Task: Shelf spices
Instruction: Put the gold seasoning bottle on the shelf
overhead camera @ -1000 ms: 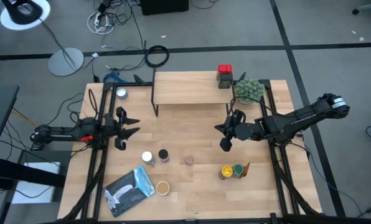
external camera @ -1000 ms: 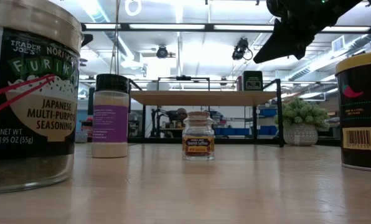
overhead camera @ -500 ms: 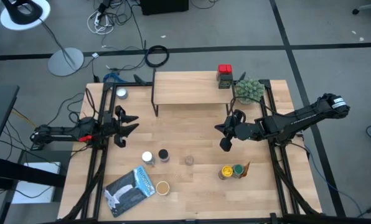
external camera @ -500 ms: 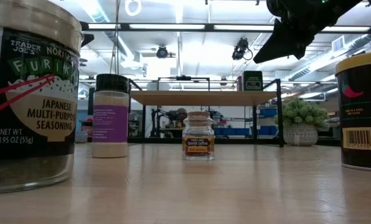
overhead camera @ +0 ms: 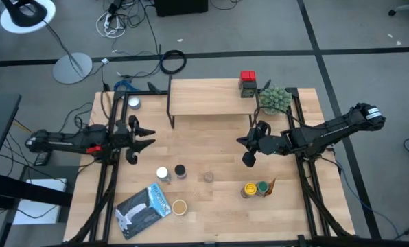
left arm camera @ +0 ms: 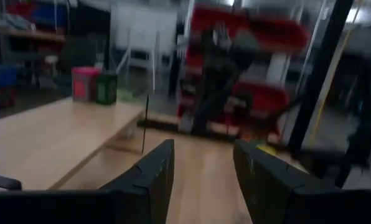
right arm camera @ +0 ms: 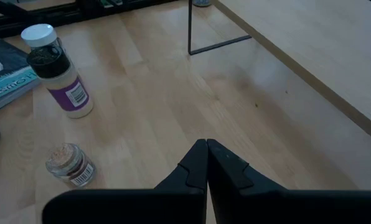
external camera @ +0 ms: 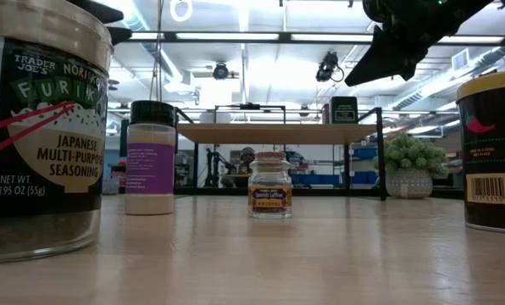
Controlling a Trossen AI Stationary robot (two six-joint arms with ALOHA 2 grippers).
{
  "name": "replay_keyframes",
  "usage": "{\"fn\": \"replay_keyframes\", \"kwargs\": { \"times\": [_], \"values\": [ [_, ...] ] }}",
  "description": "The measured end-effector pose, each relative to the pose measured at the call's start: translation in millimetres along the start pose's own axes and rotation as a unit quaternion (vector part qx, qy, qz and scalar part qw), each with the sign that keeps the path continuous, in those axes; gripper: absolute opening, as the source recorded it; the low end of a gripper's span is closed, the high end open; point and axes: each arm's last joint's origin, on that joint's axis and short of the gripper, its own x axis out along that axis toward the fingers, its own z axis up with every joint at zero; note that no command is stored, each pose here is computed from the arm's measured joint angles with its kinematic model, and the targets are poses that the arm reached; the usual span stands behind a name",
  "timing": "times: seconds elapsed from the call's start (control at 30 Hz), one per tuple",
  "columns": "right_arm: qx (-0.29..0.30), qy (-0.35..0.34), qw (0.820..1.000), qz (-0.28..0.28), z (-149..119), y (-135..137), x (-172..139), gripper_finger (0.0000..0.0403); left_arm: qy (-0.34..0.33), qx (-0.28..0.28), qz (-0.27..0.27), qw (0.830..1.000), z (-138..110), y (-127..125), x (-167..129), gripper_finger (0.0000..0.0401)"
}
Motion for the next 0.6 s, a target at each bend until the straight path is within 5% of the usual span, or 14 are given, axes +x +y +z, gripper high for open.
{"fn": "replay_keyframes", "kwargs": {
  "times": [0.33,0.6],
  "values": [
    [0.000,0.000,1.000,0.000,0.0,0.0,0.0,0.0004,0.211,0.084,0.062,0.972,48.5,-25.5,56.0,0.0170],
    [-0.003,0.002,1.000,0.003,-0.1,0.1,0.0,0.0010,0.225,0.087,0.062,0.969,58.8,-37.7,94.6,0.0170]
  ]
}}
